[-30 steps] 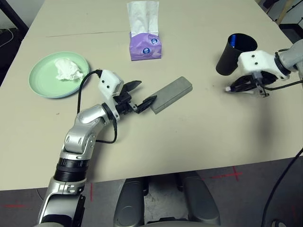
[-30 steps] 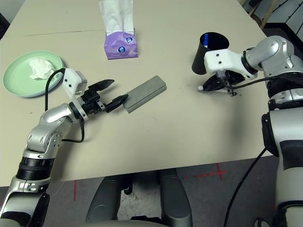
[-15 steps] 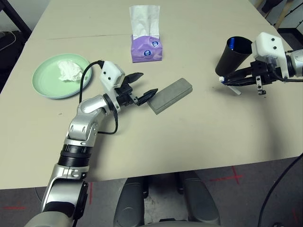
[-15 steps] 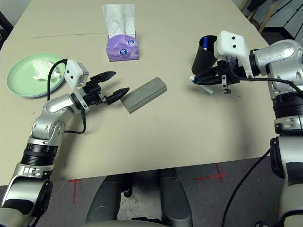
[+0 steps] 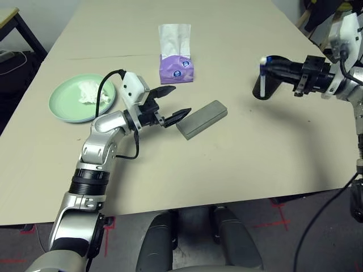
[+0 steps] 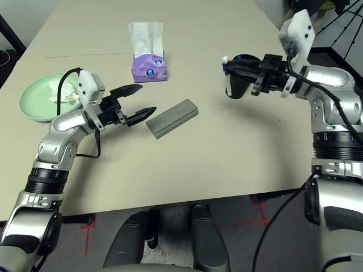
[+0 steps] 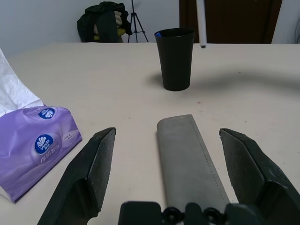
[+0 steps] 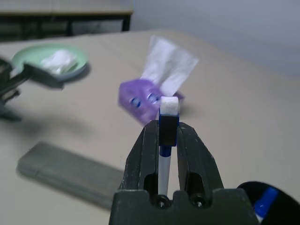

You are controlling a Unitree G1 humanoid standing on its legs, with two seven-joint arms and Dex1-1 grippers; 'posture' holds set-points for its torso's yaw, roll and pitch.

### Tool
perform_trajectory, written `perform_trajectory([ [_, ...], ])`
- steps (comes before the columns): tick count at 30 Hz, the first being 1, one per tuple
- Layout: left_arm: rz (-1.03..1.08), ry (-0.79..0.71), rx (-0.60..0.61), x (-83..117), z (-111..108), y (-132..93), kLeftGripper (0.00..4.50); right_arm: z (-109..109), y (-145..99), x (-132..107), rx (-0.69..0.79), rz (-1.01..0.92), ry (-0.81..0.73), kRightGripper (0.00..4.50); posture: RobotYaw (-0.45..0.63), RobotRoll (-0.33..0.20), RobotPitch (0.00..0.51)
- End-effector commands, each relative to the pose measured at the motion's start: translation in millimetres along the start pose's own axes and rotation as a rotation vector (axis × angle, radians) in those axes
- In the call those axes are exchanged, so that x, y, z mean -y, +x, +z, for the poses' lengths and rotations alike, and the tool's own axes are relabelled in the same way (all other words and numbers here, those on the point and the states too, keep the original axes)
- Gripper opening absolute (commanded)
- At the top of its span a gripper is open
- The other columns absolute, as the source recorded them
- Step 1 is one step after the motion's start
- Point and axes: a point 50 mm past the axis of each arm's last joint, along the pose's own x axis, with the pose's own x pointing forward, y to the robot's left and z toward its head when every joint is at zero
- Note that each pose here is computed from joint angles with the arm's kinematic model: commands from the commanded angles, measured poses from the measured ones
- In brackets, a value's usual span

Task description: Organize and tidy the items on the table.

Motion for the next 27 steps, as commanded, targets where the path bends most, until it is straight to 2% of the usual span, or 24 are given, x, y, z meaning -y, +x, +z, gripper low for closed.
perform_trajectory([
  [1, -0.015, 0.002, -0.017, 3, -4, -2, 4.5, 7, 3, 2, 0.156, -0.149, 0.035, 0.39, -0.06, 0.0, 0.095],
  [8, -0.007, -0.007, -0.021, 5, -6, -4, 4.5, 4, 18, 2, 0.308, -0.476, 0.099, 0.39, -0.06, 0.0, 0.091],
  [12, -0.003, -0.008, -0.023, 6, -6, -4, 4.5, 1, 23, 1, 0.319, -0.628, 0.078, 0.39, -0.06, 0.0, 0.093],
  [17, -0.002, -0.01, -0.024, 6, -6, -3, 4.5, 11, 23, 11, 0.346, -0.744, 0.046, 0.39, -0.06, 0.0, 0.094],
  [27, 0.037, -0.05, -0.016, -6, 2, 1, 4.5, 1, 22, 21, 0.188, -0.832, 0.084, 0.39, -0.06, 0.0, 0.093],
])
